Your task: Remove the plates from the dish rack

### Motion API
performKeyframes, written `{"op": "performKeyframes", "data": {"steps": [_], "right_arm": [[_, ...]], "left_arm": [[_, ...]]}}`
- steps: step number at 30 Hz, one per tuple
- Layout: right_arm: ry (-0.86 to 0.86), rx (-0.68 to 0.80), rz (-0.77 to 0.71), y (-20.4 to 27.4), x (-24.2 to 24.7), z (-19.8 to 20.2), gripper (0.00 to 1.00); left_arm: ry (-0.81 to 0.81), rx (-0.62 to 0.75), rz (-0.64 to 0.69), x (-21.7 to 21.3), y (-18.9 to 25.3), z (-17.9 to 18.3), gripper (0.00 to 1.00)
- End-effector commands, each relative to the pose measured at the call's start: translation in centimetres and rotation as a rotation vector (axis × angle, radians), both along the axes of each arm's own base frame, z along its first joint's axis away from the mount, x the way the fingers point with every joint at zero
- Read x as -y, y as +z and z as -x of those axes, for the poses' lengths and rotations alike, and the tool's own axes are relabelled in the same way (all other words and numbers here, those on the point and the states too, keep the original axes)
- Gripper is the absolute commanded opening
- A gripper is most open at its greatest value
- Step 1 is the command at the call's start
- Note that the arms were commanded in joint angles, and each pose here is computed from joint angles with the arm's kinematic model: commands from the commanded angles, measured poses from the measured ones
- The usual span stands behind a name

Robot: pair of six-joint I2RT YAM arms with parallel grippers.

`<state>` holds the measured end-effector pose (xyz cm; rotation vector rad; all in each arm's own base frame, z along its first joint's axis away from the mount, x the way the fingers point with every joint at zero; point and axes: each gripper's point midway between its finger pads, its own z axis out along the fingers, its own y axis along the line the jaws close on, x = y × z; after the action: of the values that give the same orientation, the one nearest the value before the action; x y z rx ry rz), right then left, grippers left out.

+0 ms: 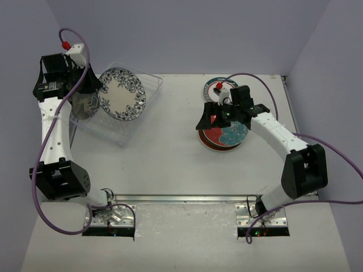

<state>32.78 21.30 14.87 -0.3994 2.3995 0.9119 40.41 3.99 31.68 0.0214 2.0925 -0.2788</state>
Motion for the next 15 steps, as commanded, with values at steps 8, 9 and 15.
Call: {"op": "performKeyframes", "data": {"steps": [8,9,15], "right_arm": [[0.077,-0.057,-0.480,6.0,-6.4,-1.7,0.99],[0.073,-0.071,-0.521,6.4,-6.9,-2.0,0.99],[0.076,-0.104,-0.645,6.8,-9.6,-3.1,0.99]], "left_arm": [[-0.155,0.142,0.231,5.2,4.9,2.2,0.00],[-0.163,0.139,0.240,5.4,4.9,2.4,0.00],[-0.210,0.111,0.291,6.7,3.6,4.1,0.00]]}}
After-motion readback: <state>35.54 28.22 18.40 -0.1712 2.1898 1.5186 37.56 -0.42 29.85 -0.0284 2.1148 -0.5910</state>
